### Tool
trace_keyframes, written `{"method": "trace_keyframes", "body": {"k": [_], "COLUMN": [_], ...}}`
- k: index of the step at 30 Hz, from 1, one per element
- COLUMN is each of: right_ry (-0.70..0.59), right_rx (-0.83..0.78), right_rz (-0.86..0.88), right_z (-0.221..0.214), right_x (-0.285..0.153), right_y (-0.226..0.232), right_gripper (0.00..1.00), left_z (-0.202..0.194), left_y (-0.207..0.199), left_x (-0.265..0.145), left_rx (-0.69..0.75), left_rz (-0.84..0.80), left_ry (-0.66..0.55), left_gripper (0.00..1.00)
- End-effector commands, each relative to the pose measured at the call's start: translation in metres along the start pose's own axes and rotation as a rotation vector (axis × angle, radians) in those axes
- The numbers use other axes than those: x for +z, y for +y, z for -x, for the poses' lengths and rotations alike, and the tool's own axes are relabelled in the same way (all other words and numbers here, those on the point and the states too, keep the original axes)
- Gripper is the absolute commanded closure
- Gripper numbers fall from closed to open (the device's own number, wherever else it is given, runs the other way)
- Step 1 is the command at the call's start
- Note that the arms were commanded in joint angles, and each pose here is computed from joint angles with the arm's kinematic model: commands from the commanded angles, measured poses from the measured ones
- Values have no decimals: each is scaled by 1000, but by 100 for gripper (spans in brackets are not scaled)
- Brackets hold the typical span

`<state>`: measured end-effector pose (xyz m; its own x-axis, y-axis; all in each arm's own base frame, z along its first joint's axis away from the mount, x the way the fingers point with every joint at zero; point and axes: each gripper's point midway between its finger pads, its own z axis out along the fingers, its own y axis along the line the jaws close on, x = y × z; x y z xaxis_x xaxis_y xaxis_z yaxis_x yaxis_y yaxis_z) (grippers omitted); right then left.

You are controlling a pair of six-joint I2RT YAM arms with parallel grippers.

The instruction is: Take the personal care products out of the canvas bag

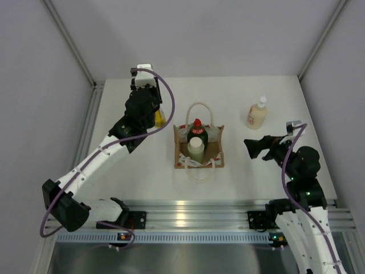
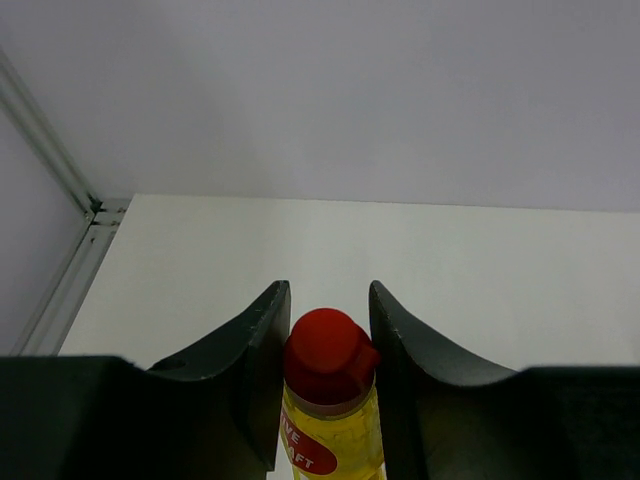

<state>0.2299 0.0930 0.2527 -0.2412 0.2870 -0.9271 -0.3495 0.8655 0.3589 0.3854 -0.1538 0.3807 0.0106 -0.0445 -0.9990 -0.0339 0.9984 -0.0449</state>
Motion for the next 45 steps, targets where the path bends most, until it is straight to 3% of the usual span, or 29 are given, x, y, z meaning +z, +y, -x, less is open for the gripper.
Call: {"method": "trace_keyframes", "body": {"k": [1, 15, 24, 41, 45], "right_ry": [-27, 26, 40, 48, 44], "right_rx": [-15, 18, 18, 11, 9], "right_rz": [40, 83, 93, 100, 98], "right_z": [15, -6, -13, -12, -11], "right_x": [-9, -12, -12, -13, -13], "right_y": [14, 19, 19, 21, 20], "right_gripper": [0, 1, 0, 0, 0], "left_z": [43, -15, -70, -127, -130], "left_y": [20, 88, 89, 90, 89], "left_x": [16, 91, 118, 132, 135], "left_rx": [-149, -124, -119, -99, -94], "left_rz": [25, 191, 192, 217, 219], "left_ry": [-144, -120, -88, 4, 19], "left_gripper": [100, 100, 100, 100, 74]}}
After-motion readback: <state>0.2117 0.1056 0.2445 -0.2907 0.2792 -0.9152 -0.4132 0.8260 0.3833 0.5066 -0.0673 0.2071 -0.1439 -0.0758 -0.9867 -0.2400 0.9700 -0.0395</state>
